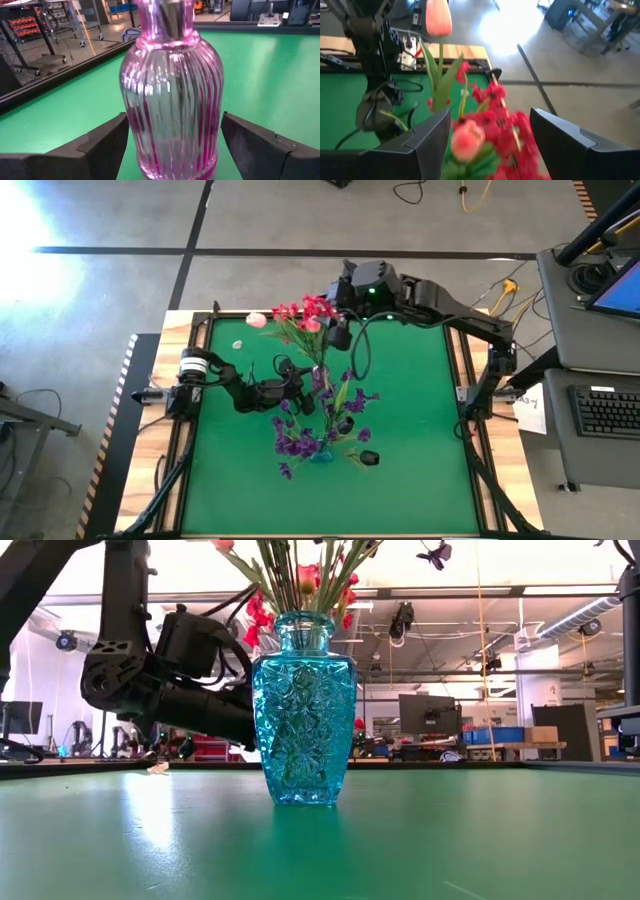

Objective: Sort flowers into vase by color
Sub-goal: Put the pink tulip into the purple vase

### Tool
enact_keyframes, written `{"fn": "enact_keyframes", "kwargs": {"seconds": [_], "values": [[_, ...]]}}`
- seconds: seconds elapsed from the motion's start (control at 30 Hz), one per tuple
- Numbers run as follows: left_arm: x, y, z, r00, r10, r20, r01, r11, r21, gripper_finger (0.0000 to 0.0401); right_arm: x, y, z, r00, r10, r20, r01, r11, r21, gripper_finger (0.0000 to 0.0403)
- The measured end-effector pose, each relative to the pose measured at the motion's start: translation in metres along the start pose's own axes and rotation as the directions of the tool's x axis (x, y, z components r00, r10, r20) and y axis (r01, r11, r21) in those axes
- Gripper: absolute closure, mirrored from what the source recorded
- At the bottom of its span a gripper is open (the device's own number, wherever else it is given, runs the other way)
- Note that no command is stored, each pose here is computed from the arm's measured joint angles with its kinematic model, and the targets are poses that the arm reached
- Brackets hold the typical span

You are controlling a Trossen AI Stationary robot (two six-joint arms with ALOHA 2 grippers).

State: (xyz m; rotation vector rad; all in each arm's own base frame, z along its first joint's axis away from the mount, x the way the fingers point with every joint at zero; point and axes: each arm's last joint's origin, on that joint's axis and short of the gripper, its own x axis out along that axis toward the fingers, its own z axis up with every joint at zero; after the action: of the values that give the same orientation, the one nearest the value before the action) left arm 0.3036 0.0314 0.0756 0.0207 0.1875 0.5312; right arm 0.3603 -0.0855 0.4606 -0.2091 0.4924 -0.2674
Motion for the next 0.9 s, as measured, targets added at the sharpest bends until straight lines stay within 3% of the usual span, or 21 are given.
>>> {"fn": "enact_keyframes", "kwargs": {"seconds": [0.27,0.43,0.63,0.9], "values": [[-0.006,0.003,-0.001,1.0,0.005,-0.019,-0.005,1.0,0.009,0.0101,-0.037,-0.002,-0.012,0.999,0.01,-0.049,-0.008,0.999,0.043,0.0145],[-0.01,0.006,-0.001,1.0,0.016,-0.026,-0.016,1.0,0.0,0.0101,-0.056,0.001,-0.035,0.998,-0.018,-0.055,0.023,0.996,0.092,0.0143],[-0.021,0.011,0.004,1.0,0.018,-0.018,-0.018,1.0,-0.014,0.0101,-0.073,0.01,-0.082,0.996,-0.071,0.045,0.062,0.985,0.16,0.0147],[-0.04,0.021,0.015,1.0,0.017,0.011,-0.017,0.999,-0.035,0.0101,-0.068,0.027,-0.16,0.977,-0.173,0.126,0.143,0.965,0.219,0.0149]]}}
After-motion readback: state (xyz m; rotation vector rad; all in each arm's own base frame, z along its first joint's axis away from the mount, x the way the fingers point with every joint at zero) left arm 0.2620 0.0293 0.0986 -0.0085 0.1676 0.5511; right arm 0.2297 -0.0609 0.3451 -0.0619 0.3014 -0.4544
